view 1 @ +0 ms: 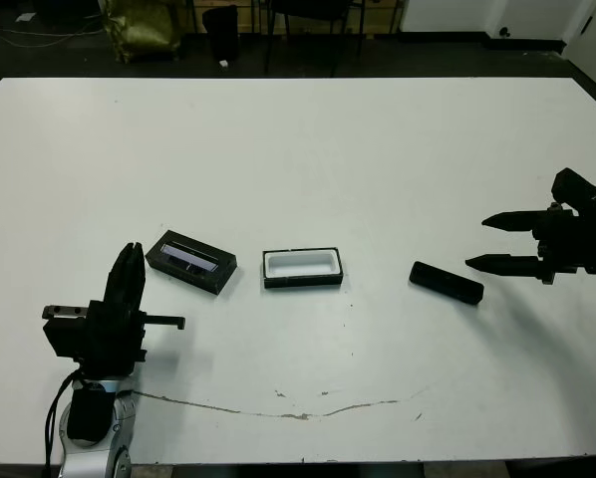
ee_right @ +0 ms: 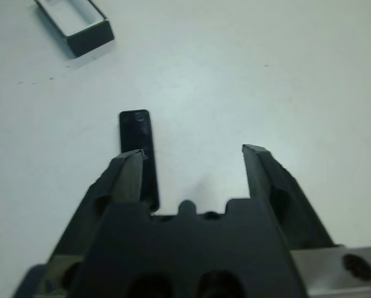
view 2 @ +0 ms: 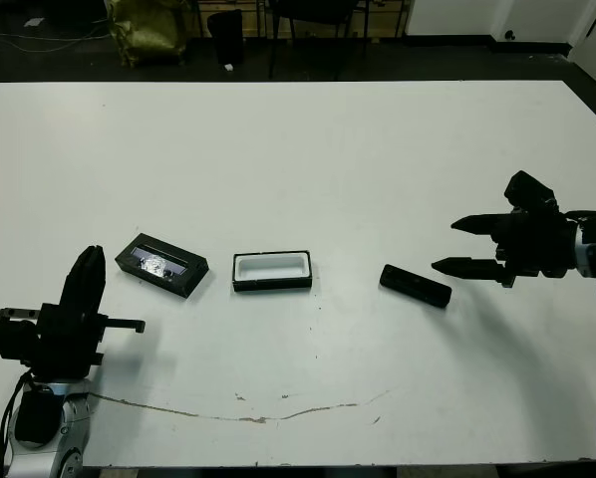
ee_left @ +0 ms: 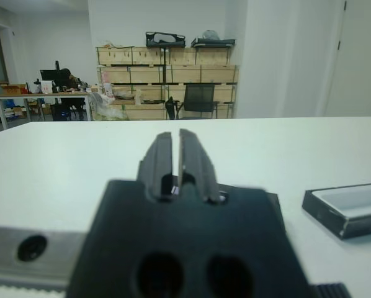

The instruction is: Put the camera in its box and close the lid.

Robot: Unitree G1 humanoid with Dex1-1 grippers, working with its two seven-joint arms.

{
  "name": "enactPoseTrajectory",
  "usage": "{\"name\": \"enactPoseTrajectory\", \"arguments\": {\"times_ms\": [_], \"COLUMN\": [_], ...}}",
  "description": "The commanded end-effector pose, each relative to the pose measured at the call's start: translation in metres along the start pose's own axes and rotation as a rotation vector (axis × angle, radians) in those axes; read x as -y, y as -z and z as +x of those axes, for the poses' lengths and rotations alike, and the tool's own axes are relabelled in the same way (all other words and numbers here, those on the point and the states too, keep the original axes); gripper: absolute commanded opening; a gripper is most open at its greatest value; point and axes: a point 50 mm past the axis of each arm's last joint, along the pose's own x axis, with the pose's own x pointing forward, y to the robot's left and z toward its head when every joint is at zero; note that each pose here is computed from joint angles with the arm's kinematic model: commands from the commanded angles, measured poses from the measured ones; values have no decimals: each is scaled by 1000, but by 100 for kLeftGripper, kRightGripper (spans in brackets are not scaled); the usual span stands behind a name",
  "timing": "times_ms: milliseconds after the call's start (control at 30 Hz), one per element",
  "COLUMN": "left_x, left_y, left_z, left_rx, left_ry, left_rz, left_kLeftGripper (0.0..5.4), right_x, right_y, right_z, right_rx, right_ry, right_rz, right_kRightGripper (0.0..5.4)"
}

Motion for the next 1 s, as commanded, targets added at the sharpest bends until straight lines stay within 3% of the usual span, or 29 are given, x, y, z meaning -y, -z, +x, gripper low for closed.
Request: {"name": "enactPoseTrajectory", "arguments": {"times_ms": [33,133,367,467,633,1000], "left_x": [-3,-3,-4,-3,-3,-3], "left_y": [5,4,5,5,6,5], "left_z": [-3,-4,-3,-4,-4,-4], "left_rx": [-34,-39,-41,-38,-43,-46], "left_ry": [-1,-1,-3,-4,-3,-5], "left_rz": [9,9,14,17,-3,15], "left_kLeftGripper": [0,0,0,0,0,0], "right_x": [-1,-2,-4,-9,-10,-15], "right_y": [5,3,4,-1,6,8], "right_z": [0,1,3,2,8,14], "right_rx": [-22,-3,16,-3,53,-62], "right_ry": [4,-14,-92,-114,-166,-107], "right_rz": [20,27,26,5,22,20], "right_kRightGripper": [357,379,534,539,539,539]}}
